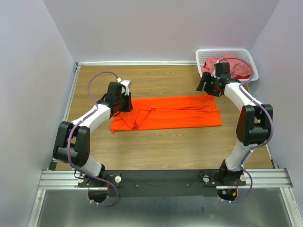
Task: Fold and stack the t-shirts
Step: Fold the tshirt
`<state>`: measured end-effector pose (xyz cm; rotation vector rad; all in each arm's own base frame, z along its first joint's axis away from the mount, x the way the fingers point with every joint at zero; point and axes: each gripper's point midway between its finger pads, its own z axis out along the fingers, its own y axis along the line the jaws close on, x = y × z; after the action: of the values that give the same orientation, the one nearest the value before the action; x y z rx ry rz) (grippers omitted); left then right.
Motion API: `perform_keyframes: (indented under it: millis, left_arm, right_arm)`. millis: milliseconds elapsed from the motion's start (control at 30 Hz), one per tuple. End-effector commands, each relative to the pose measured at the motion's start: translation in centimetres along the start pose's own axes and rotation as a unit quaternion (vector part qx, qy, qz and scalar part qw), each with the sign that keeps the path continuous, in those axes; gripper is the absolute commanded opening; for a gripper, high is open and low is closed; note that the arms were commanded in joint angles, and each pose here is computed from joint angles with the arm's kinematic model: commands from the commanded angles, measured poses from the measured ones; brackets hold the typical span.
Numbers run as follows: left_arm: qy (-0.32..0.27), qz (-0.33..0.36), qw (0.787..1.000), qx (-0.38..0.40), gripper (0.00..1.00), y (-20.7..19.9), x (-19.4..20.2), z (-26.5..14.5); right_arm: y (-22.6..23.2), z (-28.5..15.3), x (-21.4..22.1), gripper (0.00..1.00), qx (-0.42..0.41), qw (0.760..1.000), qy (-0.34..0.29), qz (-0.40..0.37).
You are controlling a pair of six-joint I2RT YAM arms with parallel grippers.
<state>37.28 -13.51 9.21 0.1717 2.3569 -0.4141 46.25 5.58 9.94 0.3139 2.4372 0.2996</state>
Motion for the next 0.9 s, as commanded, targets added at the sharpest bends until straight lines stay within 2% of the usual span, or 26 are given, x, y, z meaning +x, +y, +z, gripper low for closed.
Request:
perform_keyframes:
  millis: [0,167,533,567,867]
  left_arm:
    - [0.004,0.023,0.999,0.031,0.31,-1.9,0.4,1.2]
    - [0.007,0.041,0.998,0.057,0.31,-4.2,0.3,2.5]
    - [0.068,0.044,0.993,0.089,0.31,-5.5,4.2,6.2]
    - [0.071,0.042,0.993,0.09,0.36,-5.5,4.5,6.3]
    - [0.08,0.065,0.984,0.142,0.38,-9.0,5.6,4.3]
  right_arm:
    - [2.8,-1.4,2.2,0.79,-0.06,0.997,0.026,-0.031]
    - [3.8,-1.9,3.2,0.8,-0.084,0.995,0.037,-0.04]
    - [3.9,-2.8,4.8,0.8,-0.093,0.993,0.046,-0.05]
    - [4.0,-2.9,4.8,0.8,-0.094,0.993,0.045,-0.051]
    - [4.1,-3.1,5.2,0.8,-0.099,0.992,0.049,-0.052]
